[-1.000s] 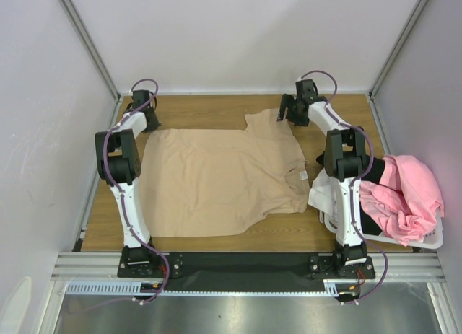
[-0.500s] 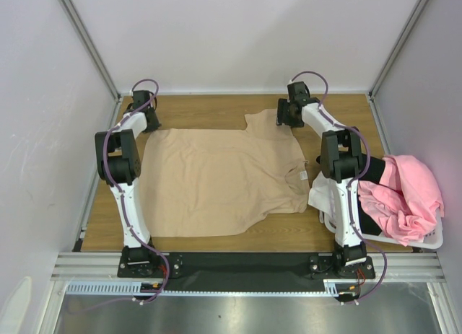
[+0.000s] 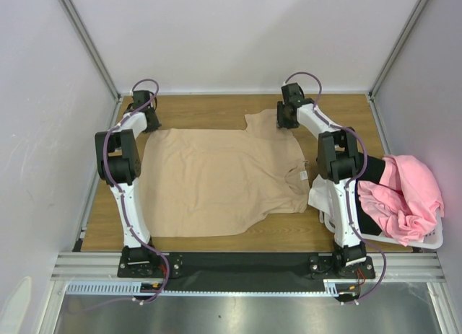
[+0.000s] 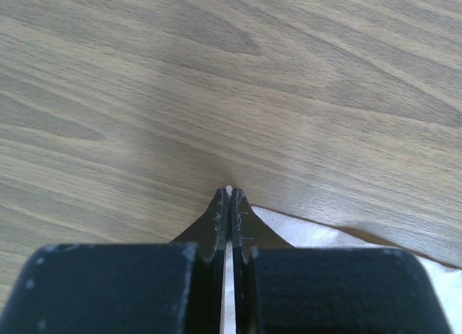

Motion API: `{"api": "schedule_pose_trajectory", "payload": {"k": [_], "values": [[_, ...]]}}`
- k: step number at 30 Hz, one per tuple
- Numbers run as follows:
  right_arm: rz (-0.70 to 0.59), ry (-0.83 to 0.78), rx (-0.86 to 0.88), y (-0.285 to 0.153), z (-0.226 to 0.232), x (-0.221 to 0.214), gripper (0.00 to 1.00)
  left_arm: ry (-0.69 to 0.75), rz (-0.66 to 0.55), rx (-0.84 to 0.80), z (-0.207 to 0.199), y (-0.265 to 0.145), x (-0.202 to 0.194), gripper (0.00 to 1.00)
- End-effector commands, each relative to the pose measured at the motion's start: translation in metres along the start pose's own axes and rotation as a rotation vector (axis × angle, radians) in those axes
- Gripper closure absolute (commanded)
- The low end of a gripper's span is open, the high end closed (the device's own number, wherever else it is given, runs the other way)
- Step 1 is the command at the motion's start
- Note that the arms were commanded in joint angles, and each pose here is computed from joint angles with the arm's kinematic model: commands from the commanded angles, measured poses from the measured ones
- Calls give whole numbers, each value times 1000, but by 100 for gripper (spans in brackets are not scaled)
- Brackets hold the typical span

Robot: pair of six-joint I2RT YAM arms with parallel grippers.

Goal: Fold and stack the t-shirts
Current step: Flatten the tshirt out

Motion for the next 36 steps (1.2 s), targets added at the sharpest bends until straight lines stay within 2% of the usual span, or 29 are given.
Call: {"api": "schedule_pose_trajectory", "payload": {"k": [1, 3, 4, 6, 11, 18, 26, 36], "values": [[108, -59, -24, 11, 7, -30, 60, 26, -41, -24, -6, -20, 15, 100], [122, -63, -36, 14, 5, -35, 71, 28, -42, -25, -7, -20, 15, 100], [125, -63, -51, 14, 3, -36, 86, 33, -43, -25, -7, -20, 16, 100], [121, -62, -61, 13, 2, -34, 100, 35, -48, -27, -7, -21, 17, 100], [34, -50, -48, -2, 5, -4, 100, 40, -66, -41, -9, -26, 25, 100], [-221, 0, 43, -45, 0, 69, 100, 54, -215, -162, -23, -61, 68, 100], [-515, -15, 64, -139, -9, 143, 100, 100, -364, -307, -30, -113, 100, 100], [-725, -28, 121, -250, -6, 173, 100, 111, -522, -306, -18, -192, 118, 100]]}}
Point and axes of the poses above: each gripper's point midway between its finger pads, its own y axis out along the fingers, its own z axis along the line the jaws close on, x = y × z, the point moved 4 cm from there along -y, back along the fingers, and after that the axes turned 4 degrees about -y, right-handed, at the moved point
